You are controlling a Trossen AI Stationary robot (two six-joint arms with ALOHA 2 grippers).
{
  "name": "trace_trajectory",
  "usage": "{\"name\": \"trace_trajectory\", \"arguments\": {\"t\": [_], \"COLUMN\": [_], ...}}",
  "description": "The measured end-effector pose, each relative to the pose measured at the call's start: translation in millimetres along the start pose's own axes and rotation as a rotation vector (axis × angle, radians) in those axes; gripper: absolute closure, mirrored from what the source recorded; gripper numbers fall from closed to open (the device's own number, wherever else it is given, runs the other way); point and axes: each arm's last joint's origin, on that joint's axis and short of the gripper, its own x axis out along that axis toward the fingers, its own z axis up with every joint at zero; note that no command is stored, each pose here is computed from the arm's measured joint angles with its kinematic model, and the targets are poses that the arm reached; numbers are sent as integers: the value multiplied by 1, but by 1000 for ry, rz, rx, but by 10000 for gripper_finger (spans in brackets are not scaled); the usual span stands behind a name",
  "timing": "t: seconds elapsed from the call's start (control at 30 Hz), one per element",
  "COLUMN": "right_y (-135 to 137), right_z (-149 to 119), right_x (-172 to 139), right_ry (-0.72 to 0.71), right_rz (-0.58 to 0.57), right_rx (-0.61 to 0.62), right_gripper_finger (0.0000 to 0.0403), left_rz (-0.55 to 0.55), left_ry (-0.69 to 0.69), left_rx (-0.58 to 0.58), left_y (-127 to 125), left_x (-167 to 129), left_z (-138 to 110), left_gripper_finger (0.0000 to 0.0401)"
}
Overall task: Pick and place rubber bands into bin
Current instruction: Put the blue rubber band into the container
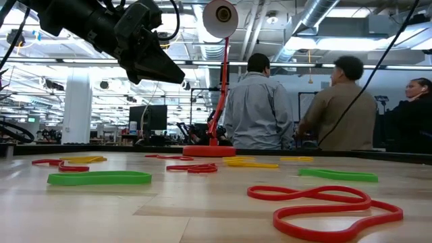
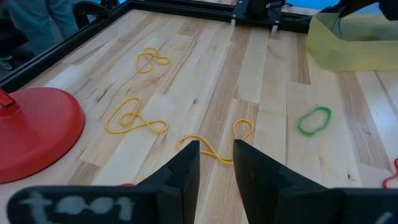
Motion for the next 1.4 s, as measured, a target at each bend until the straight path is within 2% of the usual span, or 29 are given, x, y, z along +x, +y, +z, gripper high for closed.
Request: {"name": "trace_trajectory", "arguments": {"t": [0.37, 0.6, 0.67, 0.73, 0.8, 0.9, 1.2, 1.4], "right_y": [16, 38, 39, 36, 31, 28, 35, 36], "right_z": [18, 20, 22, 26, 30, 33, 31, 31], "right_x": [-30, -39, -39, -38, -36, -36, -38, -38], "right_ry": [-191, -213, -217, -223, -226, -222, -203, -202], "right_rz": [176, 395, 395, 347, 289, 258, 334, 336], "right_rx": [-117, -205, -224, -219, -180, -118, -103, -103], "right_gripper_finger": [397, 385, 384, 385, 385, 380, 339, 331], "left_rz": [0, 1, 1, 1, 1, 0, 0, -1], "left_ry": [0, 2, 4, 4, 4, 4, 4, 4], "left_rx": [0, 1, 2, 2, 2, 2, 2, 2], "left_y": [0, 0, 0, 0, 0, 0, 0, 0], "left_x": [0, 0, 0, 0, 0, 0, 0, 0], "left_z": [0, 0, 0, 0, 0, 0, 0, 0], "left_gripper_finger": [314, 314, 314, 314, 314, 314, 314, 314]}}
